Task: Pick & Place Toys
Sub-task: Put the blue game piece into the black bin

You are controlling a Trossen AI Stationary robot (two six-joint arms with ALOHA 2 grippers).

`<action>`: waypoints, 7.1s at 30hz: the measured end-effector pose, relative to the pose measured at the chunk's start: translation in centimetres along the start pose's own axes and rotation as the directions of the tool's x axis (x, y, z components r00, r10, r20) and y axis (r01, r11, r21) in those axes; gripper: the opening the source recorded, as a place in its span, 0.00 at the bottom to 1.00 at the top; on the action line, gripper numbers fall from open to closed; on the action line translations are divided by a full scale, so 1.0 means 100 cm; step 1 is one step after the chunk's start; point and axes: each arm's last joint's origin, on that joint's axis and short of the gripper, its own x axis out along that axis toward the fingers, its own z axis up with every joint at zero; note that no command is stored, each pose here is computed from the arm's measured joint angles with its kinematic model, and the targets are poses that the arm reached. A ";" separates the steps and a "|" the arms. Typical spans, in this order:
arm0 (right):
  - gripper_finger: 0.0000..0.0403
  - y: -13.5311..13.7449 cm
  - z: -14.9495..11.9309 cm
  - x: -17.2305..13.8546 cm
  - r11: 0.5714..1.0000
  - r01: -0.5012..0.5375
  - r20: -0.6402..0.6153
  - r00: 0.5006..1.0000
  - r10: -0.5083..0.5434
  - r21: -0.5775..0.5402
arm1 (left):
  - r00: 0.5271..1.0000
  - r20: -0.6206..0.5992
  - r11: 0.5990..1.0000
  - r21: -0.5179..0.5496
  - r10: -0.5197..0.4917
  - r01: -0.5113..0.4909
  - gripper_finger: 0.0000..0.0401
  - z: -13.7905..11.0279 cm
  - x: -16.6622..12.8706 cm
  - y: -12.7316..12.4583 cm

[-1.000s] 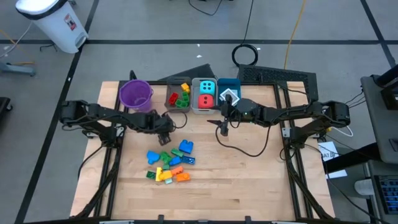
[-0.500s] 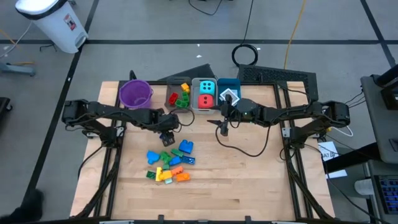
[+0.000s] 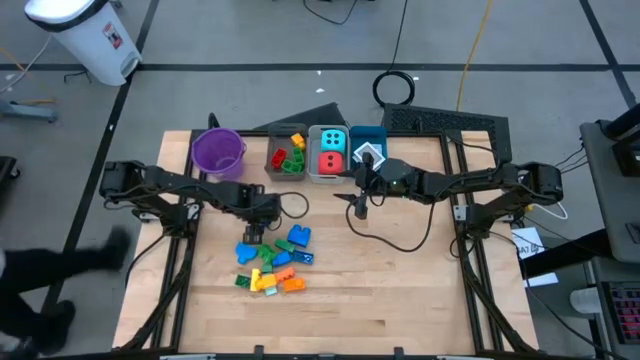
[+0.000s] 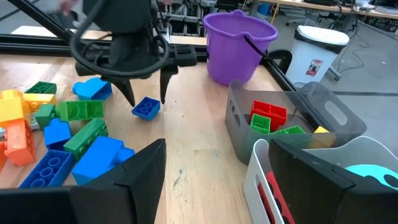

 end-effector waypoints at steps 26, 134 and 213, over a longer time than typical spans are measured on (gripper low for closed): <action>0.64 0.000 0.001 0.000 1.000 0.001 0.008 1.000 -0.001 0.000 | 0.964 0.242 0.990 -0.116 0.107 -0.081 0.39 0.034 -0.037 0.011; 0.64 0.007 0.002 0.000 1.000 -0.019 0.012 1.000 0.020 -0.011 | 0.876 0.402 0.963 -0.105 0.268 -0.246 0.10 0.095 0.011 -0.050; 0.64 0.007 0.001 0.000 1.000 -0.020 0.005 1.000 0.020 -0.011 | 0.778 0.225 0.538 -0.826 0.587 -0.167 0.69 0.056 -0.035 0.138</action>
